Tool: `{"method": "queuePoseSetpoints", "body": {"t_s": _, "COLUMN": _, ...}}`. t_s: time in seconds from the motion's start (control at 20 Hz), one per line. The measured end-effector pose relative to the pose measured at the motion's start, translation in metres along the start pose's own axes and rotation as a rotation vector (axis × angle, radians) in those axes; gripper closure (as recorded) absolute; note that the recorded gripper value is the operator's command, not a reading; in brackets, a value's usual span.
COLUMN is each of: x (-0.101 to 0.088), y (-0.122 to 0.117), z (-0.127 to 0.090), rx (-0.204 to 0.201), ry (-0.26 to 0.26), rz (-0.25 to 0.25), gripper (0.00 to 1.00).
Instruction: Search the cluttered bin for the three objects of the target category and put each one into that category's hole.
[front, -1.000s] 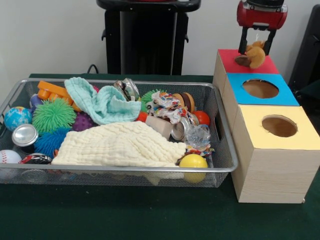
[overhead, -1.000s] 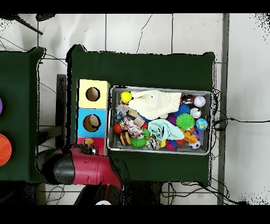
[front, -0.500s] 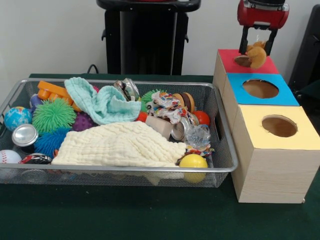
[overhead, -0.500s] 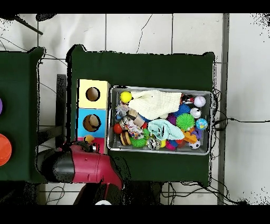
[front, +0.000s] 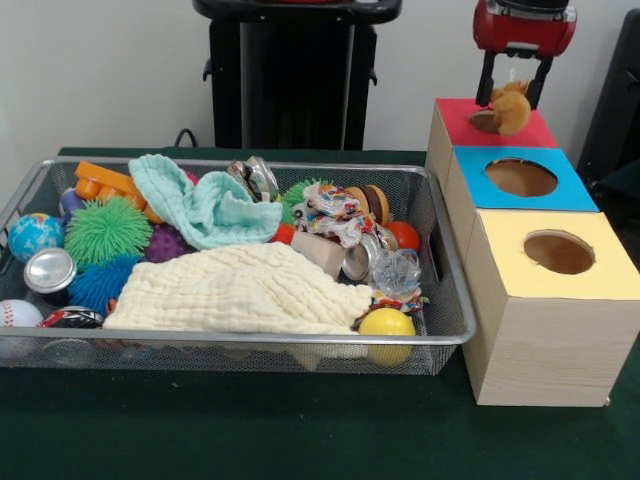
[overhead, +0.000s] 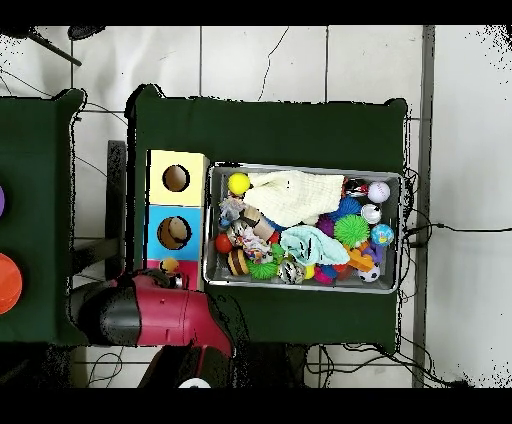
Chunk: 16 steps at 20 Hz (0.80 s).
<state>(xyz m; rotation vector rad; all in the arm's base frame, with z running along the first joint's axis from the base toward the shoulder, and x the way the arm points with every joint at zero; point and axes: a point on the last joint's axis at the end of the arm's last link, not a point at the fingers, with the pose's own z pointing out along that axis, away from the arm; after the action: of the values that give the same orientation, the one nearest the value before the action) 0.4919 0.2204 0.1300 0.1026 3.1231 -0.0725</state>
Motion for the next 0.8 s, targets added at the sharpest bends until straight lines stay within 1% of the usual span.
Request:
{"method": "queuePoseSetpoints", "body": {"t_s": 0.2, "x": 0.006, "y": -0.001, "z": 0.000, "rx": 0.005, "ry": 0.032, "rz": -0.010, "gripper": 0.00}}
{"method": "queuePoseSetpoints", "body": {"t_s": 0.25, "x": 0.009, "y": -0.001, "z": 0.001, "rx": 0.008, "ry": 0.054, "rz": -0.014, "gripper": 0.00}}
{"method": "queuePoseSetpoints", "body": {"t_s": 0.3, "x": 0.010, "y": -0.002, "z": 0.001, "rx": 0.009, "ry": 0.061, "rz": -0.015, "gripper": 0.00}}
{"method": "queuePoseSetpoints", "body": {"t_s": 0.4, "x": 0.019, "y": -0.003, "z": 0.001, "rx": 0.015, "ry": 0.115, "rz": -0.024, "gripper": 0.00}}
{"method": "queuePoseSetpoints", "body": {"t_s": 0.6, "x": 0.028, "y": -0.004, "z": 0.000, "rx": 0.020, "ry": 0.179, "rz": -0.030, "gripper": 0.00}}
{"method": "queuePoseSetpoints", "body": {"t_s": 0.65, "x": 0.033, "y": -0.005, "z": -0.001, "rx": 0.022, "ry": 0.212, "rz": -0.031, "gripper": 0.00}}
{"method": "queuePoseSetpoints", "body": {"t_s": 0.8, "x": 0.035, "y": -0.007, "z": -0.002, "rx": 0.023, "ry": 0.239, "rz": -0.029, "gripper": 0.00}}
